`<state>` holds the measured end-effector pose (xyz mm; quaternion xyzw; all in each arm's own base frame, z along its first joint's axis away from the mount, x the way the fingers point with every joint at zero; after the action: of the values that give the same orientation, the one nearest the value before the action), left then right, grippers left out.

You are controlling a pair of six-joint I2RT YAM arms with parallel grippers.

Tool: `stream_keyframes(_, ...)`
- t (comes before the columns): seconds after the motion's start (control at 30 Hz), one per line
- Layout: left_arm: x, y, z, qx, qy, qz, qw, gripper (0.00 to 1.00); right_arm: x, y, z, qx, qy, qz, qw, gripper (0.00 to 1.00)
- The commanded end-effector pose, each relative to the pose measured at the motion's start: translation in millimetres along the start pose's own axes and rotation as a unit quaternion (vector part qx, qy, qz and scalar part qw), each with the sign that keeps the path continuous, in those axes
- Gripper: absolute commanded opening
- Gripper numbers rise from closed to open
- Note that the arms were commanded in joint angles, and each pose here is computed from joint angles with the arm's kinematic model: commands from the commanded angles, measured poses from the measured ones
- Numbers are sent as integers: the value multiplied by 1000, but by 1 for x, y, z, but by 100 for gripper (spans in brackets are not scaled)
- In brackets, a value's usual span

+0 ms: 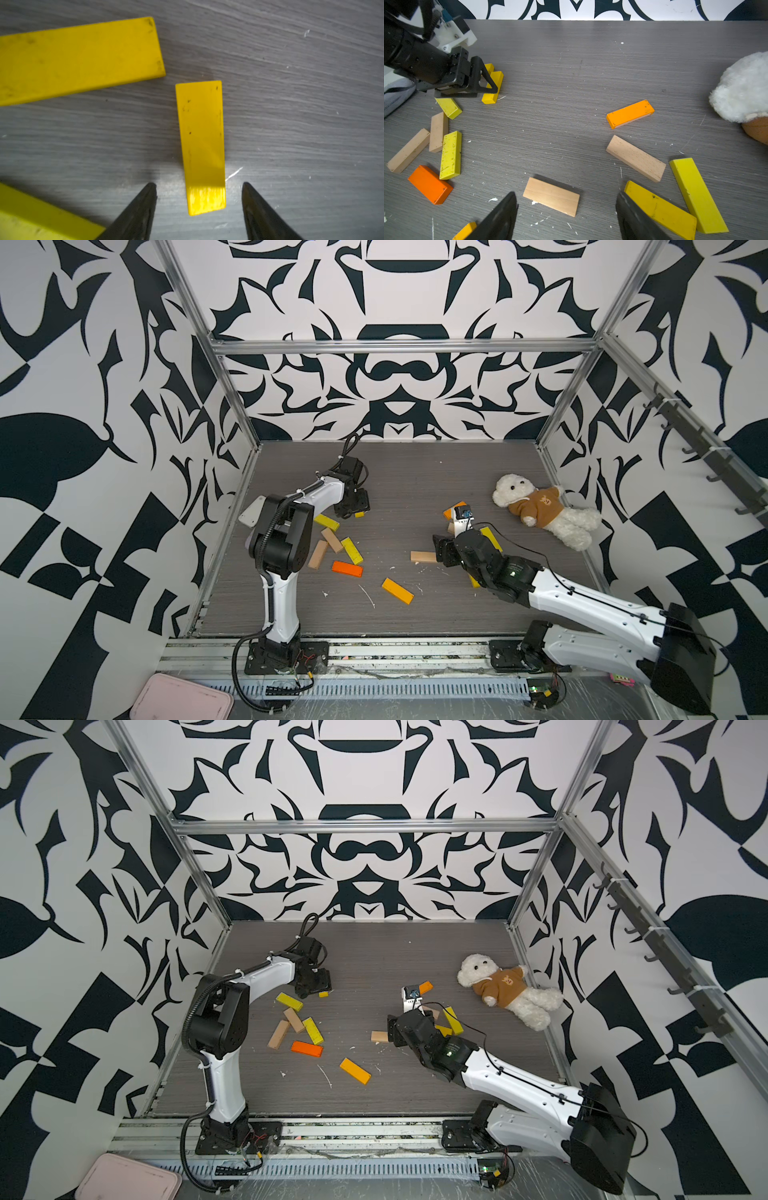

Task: Assemble the number 8 with building blocks
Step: Adjust the building block at the center of the board.

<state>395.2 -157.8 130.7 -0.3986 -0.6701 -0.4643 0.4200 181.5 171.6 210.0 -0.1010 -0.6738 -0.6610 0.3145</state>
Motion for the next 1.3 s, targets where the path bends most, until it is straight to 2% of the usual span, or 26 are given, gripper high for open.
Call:
stream_keyframes(0.0, -5, 1, -3, -10, 31, 6, 999, 65, 2, 0, -2, -10, -8, -9, 1000, 77)
stream_keyframes(0.27, -17, 1, -1, -32, 66, 11, 997, 58, 0, -5, -4, -9, -14, -4, 1000, 77)
stream_keyframes(0.6, -16, -1, 2, -57, 78, 10, 995, 39, -2, -10, -4, -16, -11, 0, 1000, 75)
stream_keyframes(1.0, 3, -32, 12, -51, 88, 11, 995, 37, -2, -18, -7, -23, -11, 4, 1000, 72)
stream_keyframes(1.27, 2, -37, 11, -58, 90, 14, 994, 41, -2, -20, -8, -24, -11, 5, 1000, 72)
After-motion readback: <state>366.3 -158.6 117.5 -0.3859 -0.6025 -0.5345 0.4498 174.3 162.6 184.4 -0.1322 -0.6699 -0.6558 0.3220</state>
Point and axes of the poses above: each gripper's point midway between its finger pads, its own x axis back along the fingers, its own z axis along the line the jaws close on, y = z × x, the point moved 10 cm from there along x, back along the fingers, and after that the axes turned 6 degrees about x, right-handed, at the moved point
